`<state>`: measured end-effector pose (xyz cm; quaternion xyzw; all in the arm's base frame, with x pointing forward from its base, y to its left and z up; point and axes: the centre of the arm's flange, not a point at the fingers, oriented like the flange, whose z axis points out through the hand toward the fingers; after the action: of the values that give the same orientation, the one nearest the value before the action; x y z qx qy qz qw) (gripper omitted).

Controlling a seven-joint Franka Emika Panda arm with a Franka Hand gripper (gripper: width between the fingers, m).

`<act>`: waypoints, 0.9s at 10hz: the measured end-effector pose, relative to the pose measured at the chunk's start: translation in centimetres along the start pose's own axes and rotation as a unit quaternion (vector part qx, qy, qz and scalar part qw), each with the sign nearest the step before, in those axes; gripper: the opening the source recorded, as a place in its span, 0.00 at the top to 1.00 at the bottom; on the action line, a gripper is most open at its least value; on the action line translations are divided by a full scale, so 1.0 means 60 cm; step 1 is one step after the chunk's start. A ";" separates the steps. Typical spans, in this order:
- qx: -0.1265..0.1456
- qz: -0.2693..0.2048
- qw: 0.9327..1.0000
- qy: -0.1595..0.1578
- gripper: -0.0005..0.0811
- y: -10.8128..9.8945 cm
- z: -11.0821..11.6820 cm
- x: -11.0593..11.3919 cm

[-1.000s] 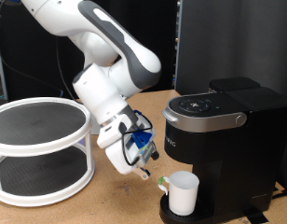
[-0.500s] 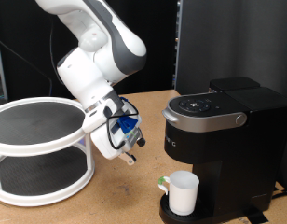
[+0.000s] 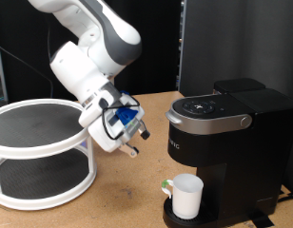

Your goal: Make a cup of coffee with the keurig machine

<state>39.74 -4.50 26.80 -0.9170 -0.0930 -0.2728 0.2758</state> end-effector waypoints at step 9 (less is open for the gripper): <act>0.050 0.024 0.995 0.077 0.01 -0.093 -0.164 0.108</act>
<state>38.93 -5.21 39.83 -0.8801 -0.0631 -0.3314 0.3341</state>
